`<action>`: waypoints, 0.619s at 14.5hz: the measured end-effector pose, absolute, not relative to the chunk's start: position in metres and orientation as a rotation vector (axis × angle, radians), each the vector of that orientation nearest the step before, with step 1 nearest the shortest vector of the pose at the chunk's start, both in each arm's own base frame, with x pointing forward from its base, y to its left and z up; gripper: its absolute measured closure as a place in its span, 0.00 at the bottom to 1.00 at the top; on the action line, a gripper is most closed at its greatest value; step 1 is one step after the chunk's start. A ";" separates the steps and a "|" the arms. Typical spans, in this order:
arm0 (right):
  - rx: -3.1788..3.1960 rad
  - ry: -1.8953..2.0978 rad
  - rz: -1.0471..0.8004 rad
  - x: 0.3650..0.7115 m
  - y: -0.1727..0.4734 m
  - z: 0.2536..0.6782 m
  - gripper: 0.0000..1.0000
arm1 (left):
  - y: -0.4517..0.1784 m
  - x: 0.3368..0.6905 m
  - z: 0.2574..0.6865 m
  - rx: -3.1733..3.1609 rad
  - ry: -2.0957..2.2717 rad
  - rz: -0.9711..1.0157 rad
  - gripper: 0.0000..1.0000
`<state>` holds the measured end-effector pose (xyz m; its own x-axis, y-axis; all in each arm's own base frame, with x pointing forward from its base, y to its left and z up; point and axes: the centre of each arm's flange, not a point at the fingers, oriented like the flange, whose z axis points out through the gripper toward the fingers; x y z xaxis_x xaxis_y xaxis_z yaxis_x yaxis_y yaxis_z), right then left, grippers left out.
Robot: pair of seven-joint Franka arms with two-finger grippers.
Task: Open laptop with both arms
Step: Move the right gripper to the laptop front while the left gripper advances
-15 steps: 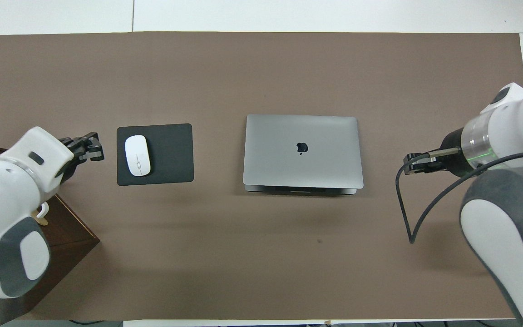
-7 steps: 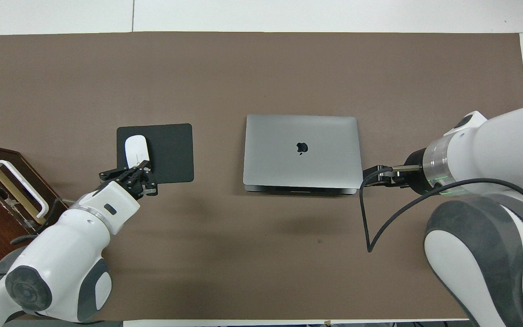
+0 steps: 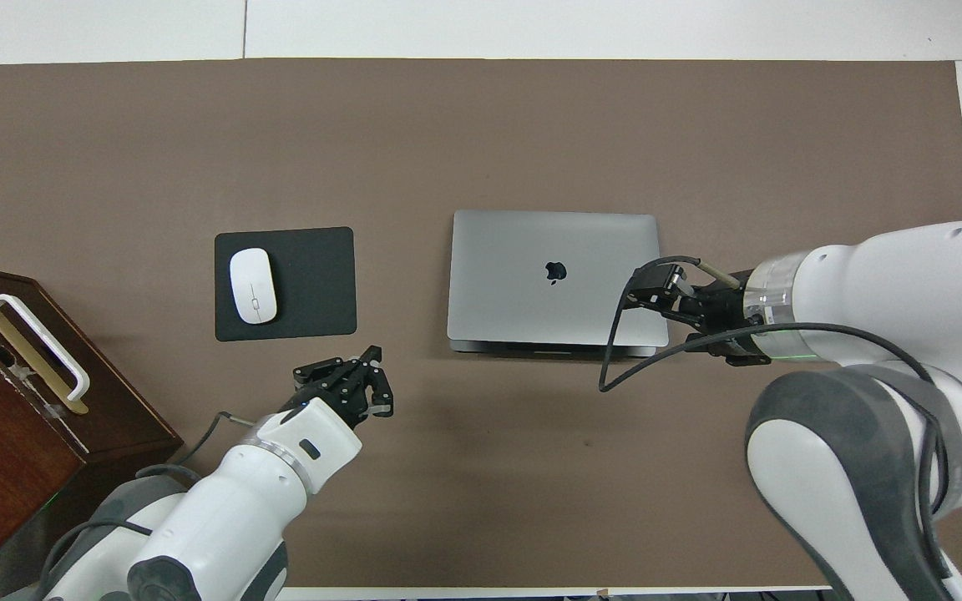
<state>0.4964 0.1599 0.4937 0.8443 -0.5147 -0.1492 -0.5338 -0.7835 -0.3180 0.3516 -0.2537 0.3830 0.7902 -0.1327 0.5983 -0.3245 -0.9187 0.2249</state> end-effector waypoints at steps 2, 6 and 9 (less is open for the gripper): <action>-2.600 0.889 0.036 0.497 0.168 0.486 0.00 | -0.275 0.332 0.380 2.650 -0.361 0.822 0.99; -2.435 1.064 0.079 0.494 0.173 0.466 0.00 | -0.307 0.301 0.376 2.630 -0.415 0.786 0.99; -2.324 1.179 0.047 0.481 0.192 0.439 0.00 | -0.317 0.288 0.372 2.628 -0.440 0.768 0.99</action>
<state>0.4809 0.1921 0.4386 0.6184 -0.7413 -0.2609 -0.7597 -0.4791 -0.4396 0.2878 -0.3167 0.3717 0.8032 -0.1906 0.5644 -0.3901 -0.8843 0.2565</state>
